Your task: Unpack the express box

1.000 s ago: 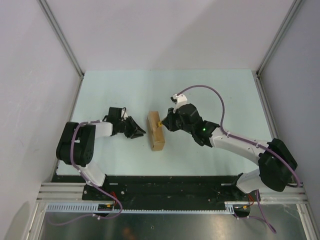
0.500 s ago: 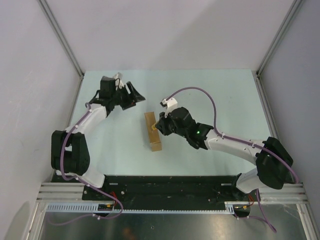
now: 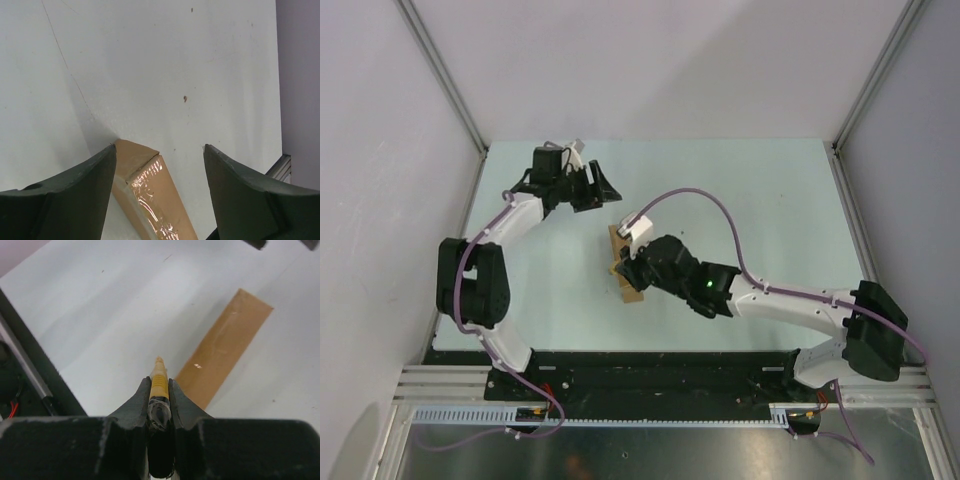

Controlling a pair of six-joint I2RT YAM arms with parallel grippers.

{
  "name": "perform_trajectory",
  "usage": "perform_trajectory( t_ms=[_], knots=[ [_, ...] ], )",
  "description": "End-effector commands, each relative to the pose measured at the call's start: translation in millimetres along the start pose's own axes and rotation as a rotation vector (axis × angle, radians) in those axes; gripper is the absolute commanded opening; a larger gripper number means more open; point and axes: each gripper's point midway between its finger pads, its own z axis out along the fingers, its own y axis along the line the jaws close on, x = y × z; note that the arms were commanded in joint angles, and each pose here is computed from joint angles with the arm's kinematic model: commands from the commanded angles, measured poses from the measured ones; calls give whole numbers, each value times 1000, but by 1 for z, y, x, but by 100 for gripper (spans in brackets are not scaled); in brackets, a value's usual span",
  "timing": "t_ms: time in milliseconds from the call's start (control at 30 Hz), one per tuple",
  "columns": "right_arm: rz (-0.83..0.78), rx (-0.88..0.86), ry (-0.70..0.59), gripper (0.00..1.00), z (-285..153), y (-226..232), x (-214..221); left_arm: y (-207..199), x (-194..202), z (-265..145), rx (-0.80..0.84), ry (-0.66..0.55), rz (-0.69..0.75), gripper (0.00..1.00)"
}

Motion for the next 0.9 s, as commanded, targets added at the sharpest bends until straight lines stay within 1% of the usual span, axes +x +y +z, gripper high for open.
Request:
perform_trajectory(
  t_ms=[0, 33, 133, 167, 267, 333, 400, 533, 567, 667, 867],
  knots=[
    [-63, 46, -53, 0, -6, 19, -18, 1, -3, 16, 3, 18, 0, 75],
    [-83, 54, -21, 0, -7, 24, -7, 1, -2, 21, 5, 26, -13, 75],
    [-140, 114, 4, 0, -3, 39, 15, 0, 6, 36, 44, 78, -17, 75],
    [-151, 173, -3, 0, 0, 34, 19, -4, 5, 38, 65, 86, -10, 75],
    [-171, 215, -17, 0, 10, 43, 30, -11, 8, 40, 83, 97, -2, 73],
    [-176, 253, -19, 0, 15, 38, 35, -15, 4, 37, 69, 72, 57, 73],
    [-199, 288, -22, 0, 19, 33, 38, -12, 3, 38, 51, 63, 77, 73],
    [-251, 321, -18, 0, 31, 34, 53, -13, 12, 46, 94, 107, 72, 70],
    [-259, 372, -24, 0, 33, 27, 56, -10, 15, 51, 99, 124, 63, 68],
    [-227, 439, -17, 0, 28, 17, 60, -7, 24, 55, 103, 151, 42, 66],
    [-213, 481, 18, 0, 23, 10, 73, -2, 36, 56, 89, 170, 33, 64]
  ],
)
